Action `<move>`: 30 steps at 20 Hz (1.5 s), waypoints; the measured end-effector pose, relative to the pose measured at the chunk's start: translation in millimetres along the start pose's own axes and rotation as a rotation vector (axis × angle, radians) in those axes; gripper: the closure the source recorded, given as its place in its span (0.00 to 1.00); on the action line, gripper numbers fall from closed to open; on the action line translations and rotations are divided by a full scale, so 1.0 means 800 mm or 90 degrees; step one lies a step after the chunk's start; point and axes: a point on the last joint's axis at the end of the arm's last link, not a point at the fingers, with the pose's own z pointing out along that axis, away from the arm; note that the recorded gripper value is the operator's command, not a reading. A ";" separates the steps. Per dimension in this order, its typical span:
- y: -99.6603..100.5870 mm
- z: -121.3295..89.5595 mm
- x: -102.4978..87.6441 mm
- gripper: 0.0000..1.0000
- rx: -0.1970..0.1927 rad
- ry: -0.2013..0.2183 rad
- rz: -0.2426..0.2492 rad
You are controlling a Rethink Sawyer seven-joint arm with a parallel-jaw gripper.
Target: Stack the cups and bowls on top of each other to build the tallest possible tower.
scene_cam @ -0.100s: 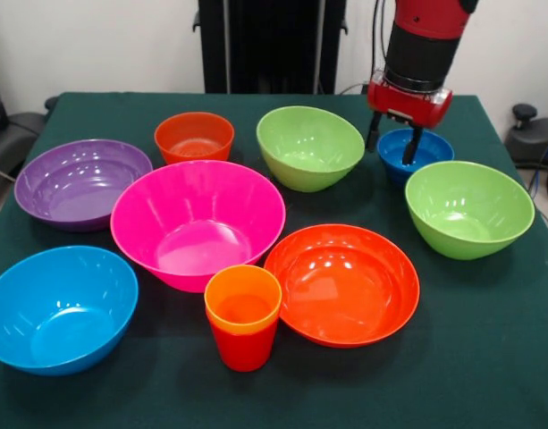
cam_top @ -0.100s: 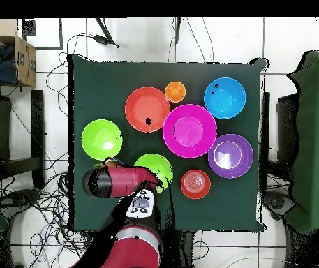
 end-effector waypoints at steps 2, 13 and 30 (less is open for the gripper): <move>0.001 0.000 0.001 0.00 -0.001 0.000 -0.001; 0.006 0.001 0.005 0.00 0.004 0.005 -0.008; -0.013 0.044 0.028 0.00 0.037 0.047 -0.009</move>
